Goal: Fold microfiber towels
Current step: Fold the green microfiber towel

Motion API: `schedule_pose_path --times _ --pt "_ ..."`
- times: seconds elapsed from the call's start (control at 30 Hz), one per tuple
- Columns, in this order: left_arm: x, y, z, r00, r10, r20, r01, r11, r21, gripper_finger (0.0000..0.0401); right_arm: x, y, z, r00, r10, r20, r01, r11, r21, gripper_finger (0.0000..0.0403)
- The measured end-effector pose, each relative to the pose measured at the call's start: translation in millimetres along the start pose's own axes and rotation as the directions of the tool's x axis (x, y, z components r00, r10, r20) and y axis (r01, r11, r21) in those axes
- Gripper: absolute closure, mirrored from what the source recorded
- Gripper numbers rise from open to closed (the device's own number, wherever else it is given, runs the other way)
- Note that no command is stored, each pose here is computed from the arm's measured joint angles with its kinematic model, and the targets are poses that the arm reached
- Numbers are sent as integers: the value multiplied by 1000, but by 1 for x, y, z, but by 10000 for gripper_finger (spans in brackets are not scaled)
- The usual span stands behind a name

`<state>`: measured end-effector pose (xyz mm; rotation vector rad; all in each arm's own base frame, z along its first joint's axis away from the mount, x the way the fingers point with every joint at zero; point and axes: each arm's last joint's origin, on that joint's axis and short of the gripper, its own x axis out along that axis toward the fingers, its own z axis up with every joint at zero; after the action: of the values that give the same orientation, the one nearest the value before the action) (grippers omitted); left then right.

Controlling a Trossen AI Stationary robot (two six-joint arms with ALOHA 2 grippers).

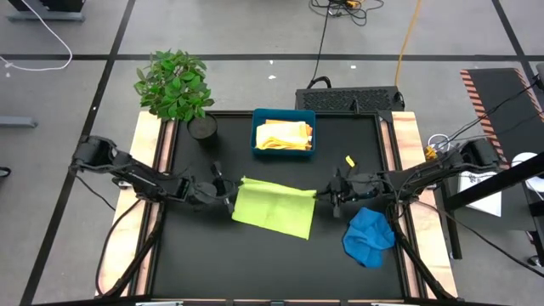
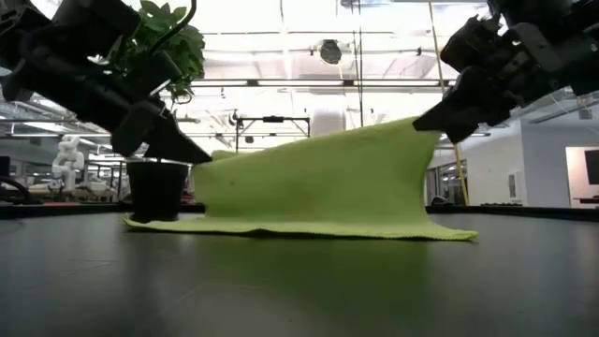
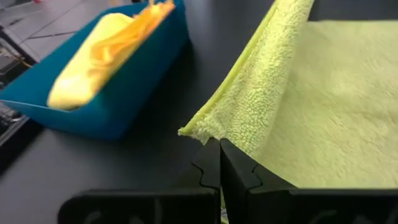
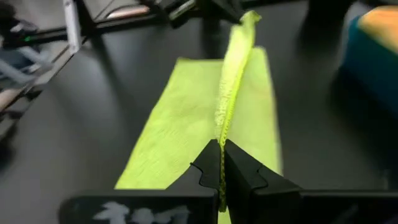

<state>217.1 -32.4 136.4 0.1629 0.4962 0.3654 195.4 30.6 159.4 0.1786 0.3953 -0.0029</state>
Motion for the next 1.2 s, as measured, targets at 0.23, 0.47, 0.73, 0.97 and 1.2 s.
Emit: schedule_pose_path --times 0.23,0.47,0.73,0.97,1.2 --pt "3 -16 -9 999 -45 -9 45 998 38 401 16 16 -17 996 68 -49 -67 998 21 403" --pt "-2 -26 -8 996 -86 15 85 995 49 401 25 29 -29 991 121 -62 -120 992 26 403" --pt "-8 -34 -9 992 -126 21 124 990 68 399 31 39 -35 976 212 -50 -210 977 33 402" --pt "-9 -36 -11 983 -182 0 182 983 37 372 38 41 -44 955 286 -77 -284 958 37 362" --pt "-9 -35 -14 982 -188 -35 189 982 11 337 39 42 -46 948 307 -90 -303 952 51 291"
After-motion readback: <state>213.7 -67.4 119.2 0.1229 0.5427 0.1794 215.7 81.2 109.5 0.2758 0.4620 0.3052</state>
